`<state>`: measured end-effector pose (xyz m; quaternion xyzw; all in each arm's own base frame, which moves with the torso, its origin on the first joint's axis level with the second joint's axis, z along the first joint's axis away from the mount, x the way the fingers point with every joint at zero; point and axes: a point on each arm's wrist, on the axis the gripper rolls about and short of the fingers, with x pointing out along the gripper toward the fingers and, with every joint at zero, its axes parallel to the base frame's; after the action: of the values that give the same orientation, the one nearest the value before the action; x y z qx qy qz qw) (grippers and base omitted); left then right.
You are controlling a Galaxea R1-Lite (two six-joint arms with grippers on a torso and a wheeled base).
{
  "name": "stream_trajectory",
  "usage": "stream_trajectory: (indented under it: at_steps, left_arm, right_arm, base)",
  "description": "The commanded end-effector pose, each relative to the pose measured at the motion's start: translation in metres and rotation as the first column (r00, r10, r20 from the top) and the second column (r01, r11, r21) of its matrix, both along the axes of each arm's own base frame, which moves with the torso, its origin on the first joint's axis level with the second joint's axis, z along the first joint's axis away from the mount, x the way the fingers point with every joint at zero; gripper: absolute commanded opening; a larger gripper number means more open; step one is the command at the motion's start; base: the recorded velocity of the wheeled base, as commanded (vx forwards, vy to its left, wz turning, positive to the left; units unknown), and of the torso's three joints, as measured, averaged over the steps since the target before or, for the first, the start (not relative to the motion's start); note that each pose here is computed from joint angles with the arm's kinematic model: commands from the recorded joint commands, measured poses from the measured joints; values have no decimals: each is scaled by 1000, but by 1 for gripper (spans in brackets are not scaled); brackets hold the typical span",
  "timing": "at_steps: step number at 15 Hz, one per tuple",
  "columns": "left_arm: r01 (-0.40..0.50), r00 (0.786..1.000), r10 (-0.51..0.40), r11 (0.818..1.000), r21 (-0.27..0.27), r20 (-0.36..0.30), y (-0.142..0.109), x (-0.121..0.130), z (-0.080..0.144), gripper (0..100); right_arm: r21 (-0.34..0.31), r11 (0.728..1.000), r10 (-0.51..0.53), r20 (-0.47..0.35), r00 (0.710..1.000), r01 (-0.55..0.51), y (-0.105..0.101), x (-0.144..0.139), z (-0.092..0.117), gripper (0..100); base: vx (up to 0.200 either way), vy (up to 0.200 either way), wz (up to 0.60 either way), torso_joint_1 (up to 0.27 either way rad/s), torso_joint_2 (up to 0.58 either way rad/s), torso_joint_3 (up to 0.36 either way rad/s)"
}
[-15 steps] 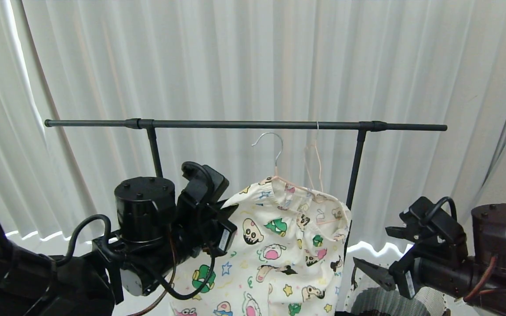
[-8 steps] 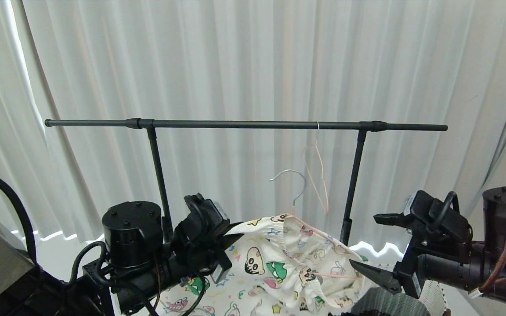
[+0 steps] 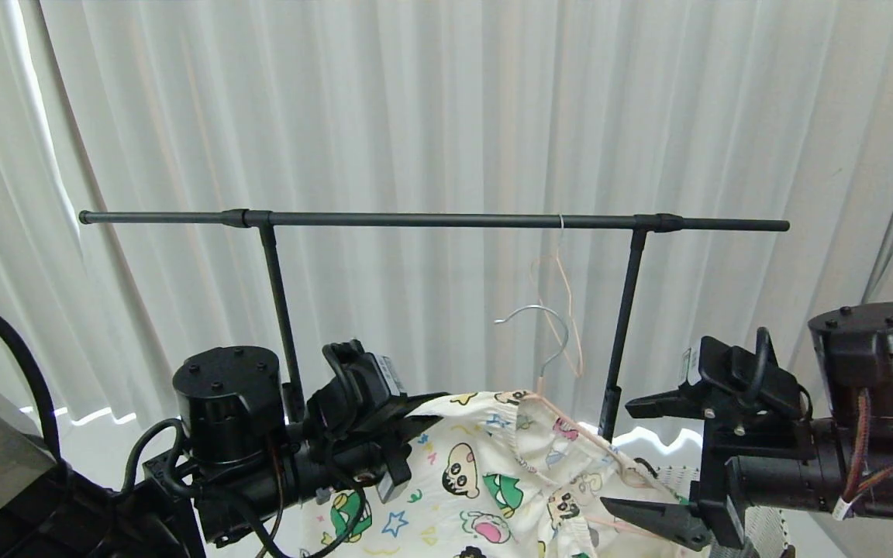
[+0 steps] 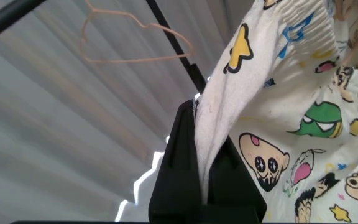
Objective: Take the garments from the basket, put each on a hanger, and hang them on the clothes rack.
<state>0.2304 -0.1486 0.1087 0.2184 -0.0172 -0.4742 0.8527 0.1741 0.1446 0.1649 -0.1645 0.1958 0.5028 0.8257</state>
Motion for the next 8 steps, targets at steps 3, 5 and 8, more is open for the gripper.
stream_trajectory:
  at_steps: [3, 5, 8]
  left_arm:
    - [59, 998, -59, 998, -17, 34, -11, -8, 9, 0]
    - [89, 995, -88, 996, -25, 45, -16, -14, 13, 0]
    - [92, 995, -91, 995, -26, 48, -17, -14, 13, 0]
  right_arm:
    - [-29, 1000, 3, -40, 999, -4, 8, 11, -10, 100]
    - [-36, 999, -22, -50, 998, 21, 5, 15, -13, 100]
    - [-45, 998, -43, -61, 997, 40, -1, 16, -13, 100]
  base:
    - [0, 0, 0, 0, 0, 0]
    - [0, 0, 0, 0, 0, 0]
    - [0, 0, 0, 0, 0, 0]
